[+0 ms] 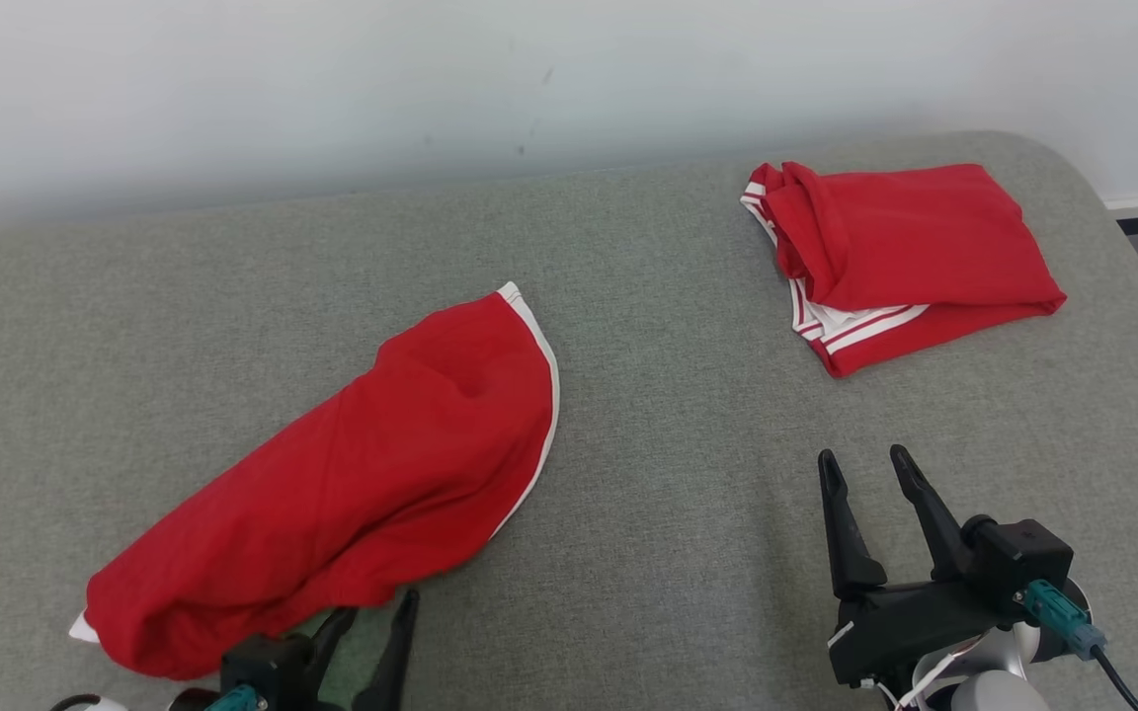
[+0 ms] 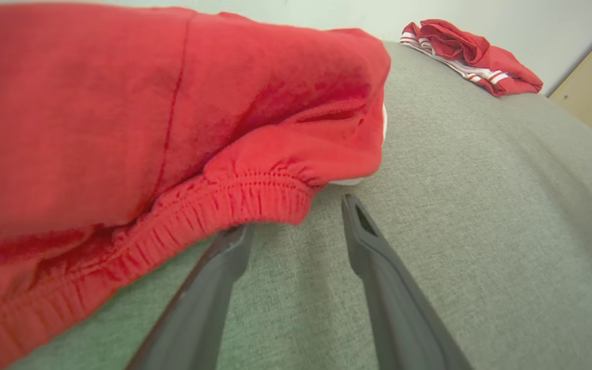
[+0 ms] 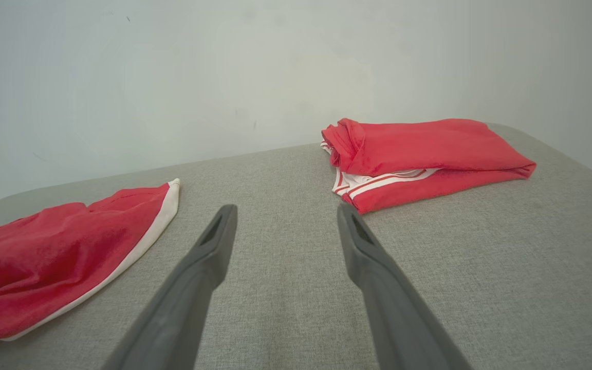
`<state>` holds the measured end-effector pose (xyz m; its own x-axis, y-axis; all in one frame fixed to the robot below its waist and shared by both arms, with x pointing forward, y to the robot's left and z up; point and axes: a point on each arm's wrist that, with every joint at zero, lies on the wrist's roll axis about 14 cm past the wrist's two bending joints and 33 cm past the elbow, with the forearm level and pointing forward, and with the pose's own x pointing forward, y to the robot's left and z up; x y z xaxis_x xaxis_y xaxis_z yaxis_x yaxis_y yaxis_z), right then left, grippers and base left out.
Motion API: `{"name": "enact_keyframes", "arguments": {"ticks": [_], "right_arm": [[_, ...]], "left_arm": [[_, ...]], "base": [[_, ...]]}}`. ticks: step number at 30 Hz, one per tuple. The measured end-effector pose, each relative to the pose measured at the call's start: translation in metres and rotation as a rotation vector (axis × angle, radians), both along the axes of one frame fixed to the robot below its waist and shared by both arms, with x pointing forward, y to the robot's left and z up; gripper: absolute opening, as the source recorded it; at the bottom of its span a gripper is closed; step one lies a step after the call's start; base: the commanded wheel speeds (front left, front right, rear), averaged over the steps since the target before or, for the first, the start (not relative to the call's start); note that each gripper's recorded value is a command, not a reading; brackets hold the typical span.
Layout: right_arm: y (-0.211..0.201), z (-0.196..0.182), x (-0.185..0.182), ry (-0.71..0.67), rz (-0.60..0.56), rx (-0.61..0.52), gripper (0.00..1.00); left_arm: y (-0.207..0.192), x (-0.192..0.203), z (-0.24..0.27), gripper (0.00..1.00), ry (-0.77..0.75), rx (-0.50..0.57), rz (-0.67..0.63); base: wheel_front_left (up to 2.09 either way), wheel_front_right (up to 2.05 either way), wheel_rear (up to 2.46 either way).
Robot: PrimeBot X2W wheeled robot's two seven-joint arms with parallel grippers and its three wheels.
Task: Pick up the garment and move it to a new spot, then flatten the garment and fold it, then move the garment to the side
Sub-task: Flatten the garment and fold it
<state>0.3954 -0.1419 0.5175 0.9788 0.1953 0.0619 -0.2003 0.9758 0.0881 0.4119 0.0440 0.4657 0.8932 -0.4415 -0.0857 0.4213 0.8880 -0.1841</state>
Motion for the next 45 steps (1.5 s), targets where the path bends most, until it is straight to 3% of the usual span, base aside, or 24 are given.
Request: {"name": "enact_keyframes", "arguments": {"ticks": [1, 2, 20, 28, 35, 45], "right_arm": [[0.000, 0.000, 0.000, -0.001, 0.001, 0.000, 1.00], [0.001, 0.001, 0.001, -0.002, 0.002, 0.001, 1.00], [0.033, -0.001, 0.007, 0.000, 0.091, 0.017, 1.00], [0.058, -0.002, 0.011, 0.001, 0.157, 0.032, 1.00], [0.079, -0.002, 0.014, 0.001, 0.212, 0.040, 1.00], [0.088, 0.002, 0.009, -0.006, 0.242, 0.031, 1.00]], "left_arm": [[0.002, 0.001, 0.002, 0.05, -0.010, 0.001, 0.005], [0.004, 0.002, 0.006, 0.00, -0.021, -0.002, 0.012], [0.071, -0.021, 0.028, 0.00, -0.098, 0.054, 0.152], [0.106, -0.054, 0.034, 0.00, -0.050, 0.116, 0.220], [0.134, -0.084, 0.030, 0.00, 0.004, 0.109, 0.329], [0.144, -0.099, 0.012, 0.00, 0.053, 0.080, 0.379]], "base": [[0.00, 0.00, 0.00], [0.00, 0.00, 0.00], [0.00, 0.00, 0.00], [0.00, 0.00, 0.00], [0.00, 0.00, 0.00], [0.00, 0.00, 0.00]]}}
